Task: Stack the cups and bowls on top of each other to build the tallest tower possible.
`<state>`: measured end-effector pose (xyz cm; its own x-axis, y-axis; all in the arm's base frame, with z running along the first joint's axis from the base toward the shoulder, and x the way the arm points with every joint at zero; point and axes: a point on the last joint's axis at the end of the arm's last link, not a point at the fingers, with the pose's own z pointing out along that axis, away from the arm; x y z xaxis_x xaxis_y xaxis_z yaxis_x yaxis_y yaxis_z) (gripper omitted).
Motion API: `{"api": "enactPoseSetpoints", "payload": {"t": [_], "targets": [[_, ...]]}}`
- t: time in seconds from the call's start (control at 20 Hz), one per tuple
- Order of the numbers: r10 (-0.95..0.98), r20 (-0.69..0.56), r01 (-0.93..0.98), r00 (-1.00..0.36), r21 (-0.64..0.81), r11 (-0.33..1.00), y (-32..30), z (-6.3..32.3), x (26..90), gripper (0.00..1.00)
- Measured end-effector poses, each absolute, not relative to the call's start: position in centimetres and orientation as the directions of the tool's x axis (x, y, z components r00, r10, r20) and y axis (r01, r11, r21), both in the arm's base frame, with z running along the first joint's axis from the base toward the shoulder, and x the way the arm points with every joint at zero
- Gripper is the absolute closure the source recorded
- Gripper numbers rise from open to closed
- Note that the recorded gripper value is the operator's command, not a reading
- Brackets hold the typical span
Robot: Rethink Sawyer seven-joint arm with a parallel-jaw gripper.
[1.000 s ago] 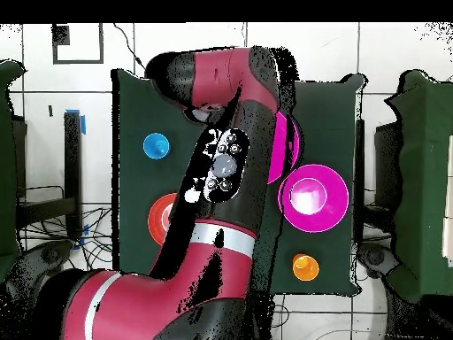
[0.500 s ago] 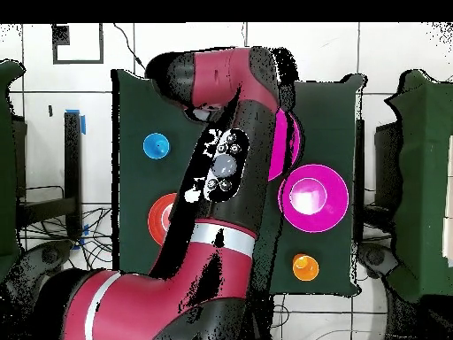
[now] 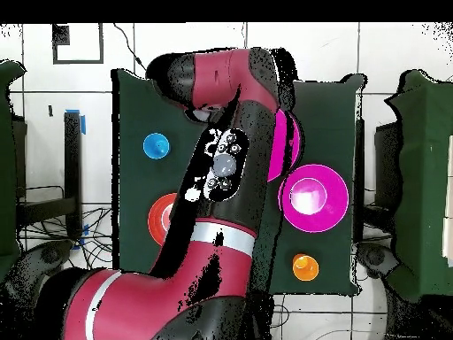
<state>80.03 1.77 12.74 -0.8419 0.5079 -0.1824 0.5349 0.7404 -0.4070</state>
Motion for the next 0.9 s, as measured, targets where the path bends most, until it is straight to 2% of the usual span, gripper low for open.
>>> {"api": "enactPoseSetpoints", "payload": {"t": [0.9], "targets": [[0.503, -0.191, 0.535, -0.843, -0.403, 0.743, 1.91, 12.92, 80.41, 1.00]]}}
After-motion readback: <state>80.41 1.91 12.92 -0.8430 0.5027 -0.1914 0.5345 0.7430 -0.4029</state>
